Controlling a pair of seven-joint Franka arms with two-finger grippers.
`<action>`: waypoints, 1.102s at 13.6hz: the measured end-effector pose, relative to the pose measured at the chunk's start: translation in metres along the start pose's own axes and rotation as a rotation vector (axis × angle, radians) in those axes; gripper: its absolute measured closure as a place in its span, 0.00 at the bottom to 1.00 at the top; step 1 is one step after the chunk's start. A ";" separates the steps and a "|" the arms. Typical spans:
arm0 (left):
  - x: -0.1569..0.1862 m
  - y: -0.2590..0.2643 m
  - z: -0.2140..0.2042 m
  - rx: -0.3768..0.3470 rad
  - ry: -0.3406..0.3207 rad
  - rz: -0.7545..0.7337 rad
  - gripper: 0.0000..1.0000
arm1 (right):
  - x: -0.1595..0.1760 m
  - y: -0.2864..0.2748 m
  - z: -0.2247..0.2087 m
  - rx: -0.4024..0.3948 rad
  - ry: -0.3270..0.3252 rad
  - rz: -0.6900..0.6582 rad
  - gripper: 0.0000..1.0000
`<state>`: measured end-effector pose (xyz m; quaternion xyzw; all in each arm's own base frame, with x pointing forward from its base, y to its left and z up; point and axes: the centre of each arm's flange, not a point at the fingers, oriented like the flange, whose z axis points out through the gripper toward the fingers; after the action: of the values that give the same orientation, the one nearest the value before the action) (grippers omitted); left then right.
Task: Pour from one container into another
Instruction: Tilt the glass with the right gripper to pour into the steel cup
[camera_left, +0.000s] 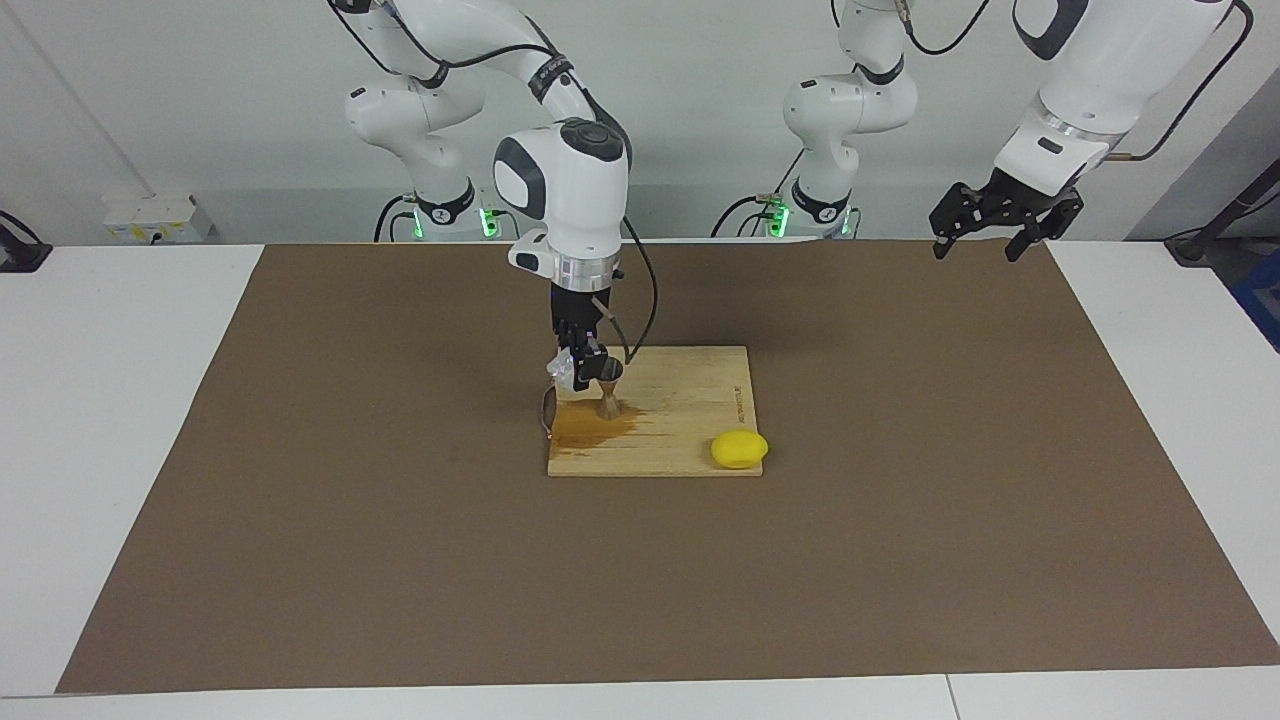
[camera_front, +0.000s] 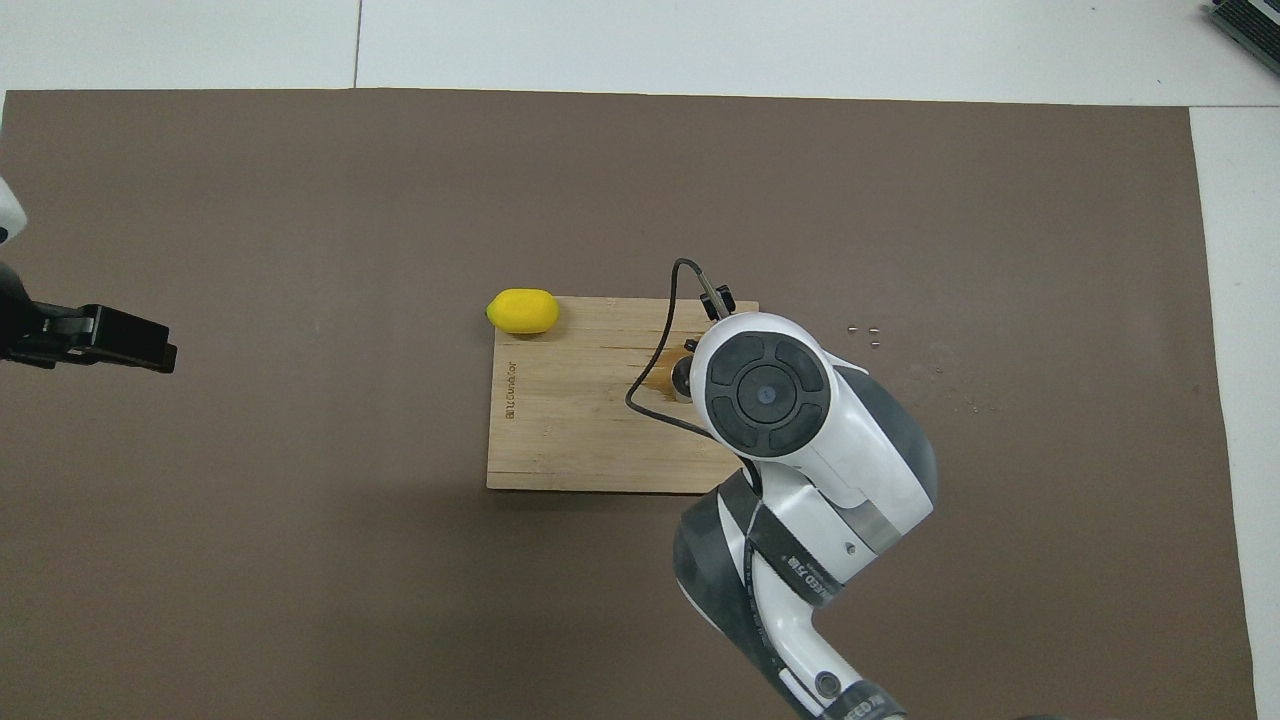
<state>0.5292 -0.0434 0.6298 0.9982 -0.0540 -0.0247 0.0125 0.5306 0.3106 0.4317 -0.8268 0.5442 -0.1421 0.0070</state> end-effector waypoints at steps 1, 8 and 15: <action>0.000 0.000 0.000 0.000 0.000 0.000 0.00 | -0.002 0.000 -0.002 0.007 0.015 -0.015 0.49; 0.000 0.000 0.000 0.000 0.000 0.000 0.00 | -0.020 0.005 -0.012 0.025 0.088 -0.101 0.49; 0.000 0.000 0.000 0.000 0.000 0.000 0.00 | -0.017 0.004 -0.015 0.023 0.067 -0.057 0.49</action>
<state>0.5292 -0.0435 0.6298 0.9982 -0.0540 -0.0247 0.0125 0.5170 0.3268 0.4419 -0.8367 0.5185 -0.1762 -0.0061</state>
